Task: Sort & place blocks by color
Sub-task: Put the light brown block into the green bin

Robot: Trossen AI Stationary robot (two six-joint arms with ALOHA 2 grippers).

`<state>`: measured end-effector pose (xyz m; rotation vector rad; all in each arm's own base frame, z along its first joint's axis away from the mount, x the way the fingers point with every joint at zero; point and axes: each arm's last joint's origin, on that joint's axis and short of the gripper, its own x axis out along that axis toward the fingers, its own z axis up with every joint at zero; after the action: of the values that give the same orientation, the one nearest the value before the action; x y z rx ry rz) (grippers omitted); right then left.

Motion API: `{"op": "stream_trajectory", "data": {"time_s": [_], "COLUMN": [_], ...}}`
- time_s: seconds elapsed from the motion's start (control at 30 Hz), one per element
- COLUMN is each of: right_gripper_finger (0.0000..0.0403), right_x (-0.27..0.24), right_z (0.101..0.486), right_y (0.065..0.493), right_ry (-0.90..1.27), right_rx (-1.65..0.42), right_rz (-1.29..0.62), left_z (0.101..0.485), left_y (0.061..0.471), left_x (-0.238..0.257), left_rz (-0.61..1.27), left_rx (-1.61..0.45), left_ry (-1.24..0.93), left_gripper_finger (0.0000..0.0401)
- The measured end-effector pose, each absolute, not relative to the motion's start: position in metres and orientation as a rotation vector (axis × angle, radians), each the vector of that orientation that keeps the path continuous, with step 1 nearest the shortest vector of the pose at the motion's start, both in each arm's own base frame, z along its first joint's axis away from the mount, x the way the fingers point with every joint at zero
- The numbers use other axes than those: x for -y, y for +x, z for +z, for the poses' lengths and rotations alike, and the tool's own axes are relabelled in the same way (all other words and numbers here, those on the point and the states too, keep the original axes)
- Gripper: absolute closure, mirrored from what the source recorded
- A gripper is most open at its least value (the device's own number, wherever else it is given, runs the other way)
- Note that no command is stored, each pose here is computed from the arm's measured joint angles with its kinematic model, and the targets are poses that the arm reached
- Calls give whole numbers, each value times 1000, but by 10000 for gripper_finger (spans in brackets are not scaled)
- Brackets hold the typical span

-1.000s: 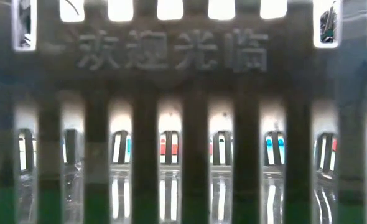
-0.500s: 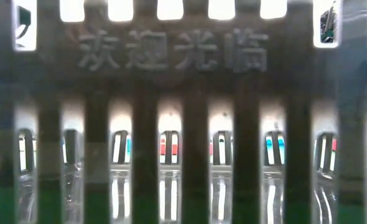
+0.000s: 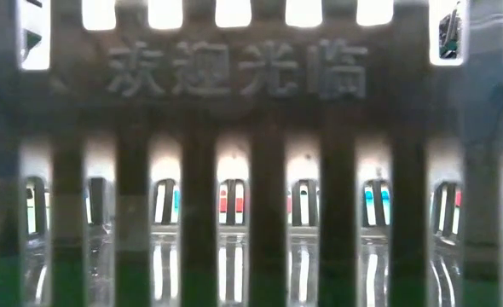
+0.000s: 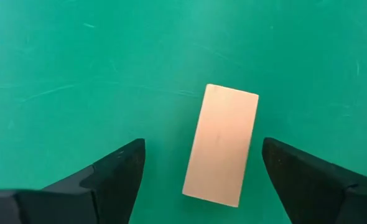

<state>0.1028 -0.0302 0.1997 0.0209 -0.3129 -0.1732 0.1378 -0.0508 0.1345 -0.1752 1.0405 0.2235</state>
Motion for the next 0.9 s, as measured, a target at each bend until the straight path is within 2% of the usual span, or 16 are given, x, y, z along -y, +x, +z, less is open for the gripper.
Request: {"op": "stream_trajectory", "data": {"time_s": [0.17, 0.43, 0.6, 0.73, 0.9], "right_gripper_finger": [145, 145, 145, 145, 145], "right_x": [30, 30, 30, 30, 30], "right_z": [200, 200, 200, 200, 200], "right_y": [103, 103, 103, 103, 103], "right_ry": [21, 21, 21, 21, 21], "right_rx": [313, 313, 312, 313, 313], "right_rz": [-173, -173, -173, -173, -173], "left_z": [135, 134, 134, 134, 133], "left_y": [138, 137, 137, 137, 137], "left_x": [50, 52, 52, 52, 52], "left_rz": [232, 184, 159, 144, 158], "left_rx": [-1031, -1067, -1080, -1078, -1076], "left_ry": [-141, -173, -182, -153, -159], "left_gripper_finger": [123, 213, 255, 262, 234]}}
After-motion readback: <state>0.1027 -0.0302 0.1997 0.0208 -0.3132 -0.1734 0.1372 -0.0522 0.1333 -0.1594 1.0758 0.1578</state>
